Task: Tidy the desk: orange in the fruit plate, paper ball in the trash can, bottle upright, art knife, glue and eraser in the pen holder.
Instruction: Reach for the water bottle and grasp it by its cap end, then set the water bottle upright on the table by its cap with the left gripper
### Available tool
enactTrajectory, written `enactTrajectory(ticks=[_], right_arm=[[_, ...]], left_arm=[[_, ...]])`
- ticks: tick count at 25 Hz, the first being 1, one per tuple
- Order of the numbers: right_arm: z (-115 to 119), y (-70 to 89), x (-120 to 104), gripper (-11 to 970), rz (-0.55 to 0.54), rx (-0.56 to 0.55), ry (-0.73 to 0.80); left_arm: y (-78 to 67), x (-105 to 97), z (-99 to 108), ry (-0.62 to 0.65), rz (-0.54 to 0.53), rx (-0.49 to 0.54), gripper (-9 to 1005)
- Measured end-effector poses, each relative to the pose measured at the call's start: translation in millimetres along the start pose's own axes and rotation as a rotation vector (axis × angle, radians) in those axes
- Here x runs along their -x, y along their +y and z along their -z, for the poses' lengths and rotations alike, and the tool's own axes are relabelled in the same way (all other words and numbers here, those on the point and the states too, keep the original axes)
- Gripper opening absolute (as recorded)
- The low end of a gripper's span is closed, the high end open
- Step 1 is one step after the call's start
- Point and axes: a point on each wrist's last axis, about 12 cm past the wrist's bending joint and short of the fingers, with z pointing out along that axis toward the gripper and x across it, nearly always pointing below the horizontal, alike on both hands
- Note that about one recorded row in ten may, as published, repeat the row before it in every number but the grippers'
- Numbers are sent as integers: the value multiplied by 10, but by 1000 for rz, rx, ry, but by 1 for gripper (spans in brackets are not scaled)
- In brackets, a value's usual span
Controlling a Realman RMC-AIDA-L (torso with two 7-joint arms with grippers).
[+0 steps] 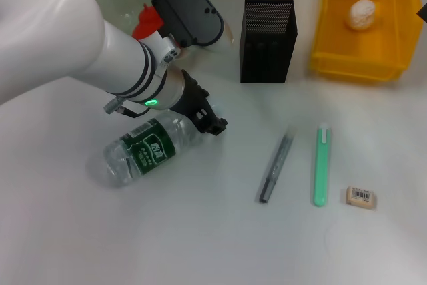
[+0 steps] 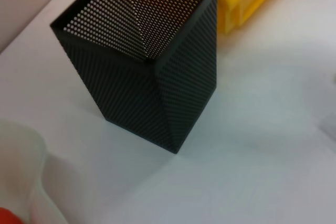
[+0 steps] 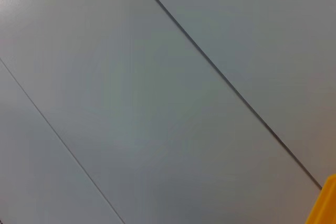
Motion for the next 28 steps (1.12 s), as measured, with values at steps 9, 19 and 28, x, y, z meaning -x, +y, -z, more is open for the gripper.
enactTrajectory(ticks=[9, 19, 28], right_arm=[[21, 7, -22, 680, -7, 2, -1], [60, 11, -48, 680, -16, -2, -1], [42, 18, -62, 681, -14, 4, -2]], left_arm=[[3, -1, -39, 50, 1, 13, 606], [-36, 48, 64, 9, -3, 8, 550], [-17, -39, 134, -25, 35, 11, 444]])
